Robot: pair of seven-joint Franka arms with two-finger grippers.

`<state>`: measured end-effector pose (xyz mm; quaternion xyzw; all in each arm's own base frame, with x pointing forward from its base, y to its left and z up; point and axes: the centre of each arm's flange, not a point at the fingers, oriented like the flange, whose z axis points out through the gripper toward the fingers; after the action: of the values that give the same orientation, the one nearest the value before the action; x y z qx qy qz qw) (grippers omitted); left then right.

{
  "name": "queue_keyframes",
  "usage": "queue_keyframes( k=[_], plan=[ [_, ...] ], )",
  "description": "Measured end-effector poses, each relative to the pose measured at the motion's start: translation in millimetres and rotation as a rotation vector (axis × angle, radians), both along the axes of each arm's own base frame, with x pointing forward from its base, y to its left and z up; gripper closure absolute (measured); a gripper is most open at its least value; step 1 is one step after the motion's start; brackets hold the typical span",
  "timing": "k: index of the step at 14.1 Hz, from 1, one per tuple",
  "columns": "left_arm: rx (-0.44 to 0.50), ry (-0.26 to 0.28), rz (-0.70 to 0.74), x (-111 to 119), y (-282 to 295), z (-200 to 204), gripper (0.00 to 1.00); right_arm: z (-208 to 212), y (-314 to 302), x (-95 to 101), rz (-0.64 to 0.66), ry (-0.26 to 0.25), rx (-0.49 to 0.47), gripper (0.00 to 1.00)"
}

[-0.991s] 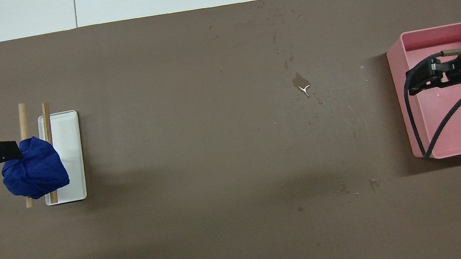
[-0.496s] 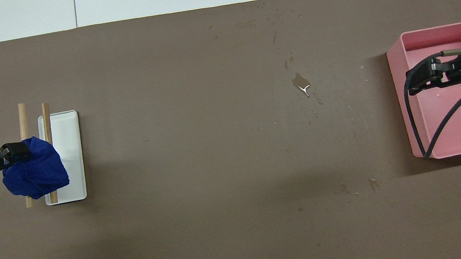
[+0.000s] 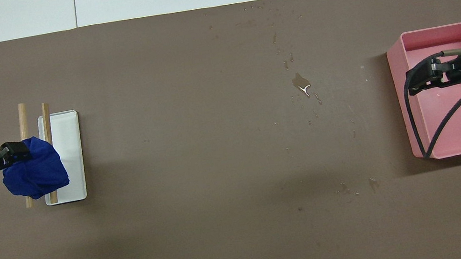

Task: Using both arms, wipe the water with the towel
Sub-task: 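Move the left gripper onto the blue cloth and grasp it, then lift the blue cloth with the left gripper toward the table center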

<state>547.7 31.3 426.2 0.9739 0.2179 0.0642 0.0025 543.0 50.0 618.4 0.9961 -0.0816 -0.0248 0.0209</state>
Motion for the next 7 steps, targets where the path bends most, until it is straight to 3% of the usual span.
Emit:
queue_keyframes(
  k=[2,5,7],
  plan=[
    [-0.002,0.001,0.015,1,-10,3,0.63,0,0,0.0,0.000,0.000,0.000,0.00],
    [0.001,0.032,0.030,0,-7,8,0.73,0,0,0.0,0.000,0.000,0.000,0.00],
    [0.001,0.082,0.032,2,-8,16,0.76,0,0,0.0,0.000,0.000,0.000,0.00]
  ],
)
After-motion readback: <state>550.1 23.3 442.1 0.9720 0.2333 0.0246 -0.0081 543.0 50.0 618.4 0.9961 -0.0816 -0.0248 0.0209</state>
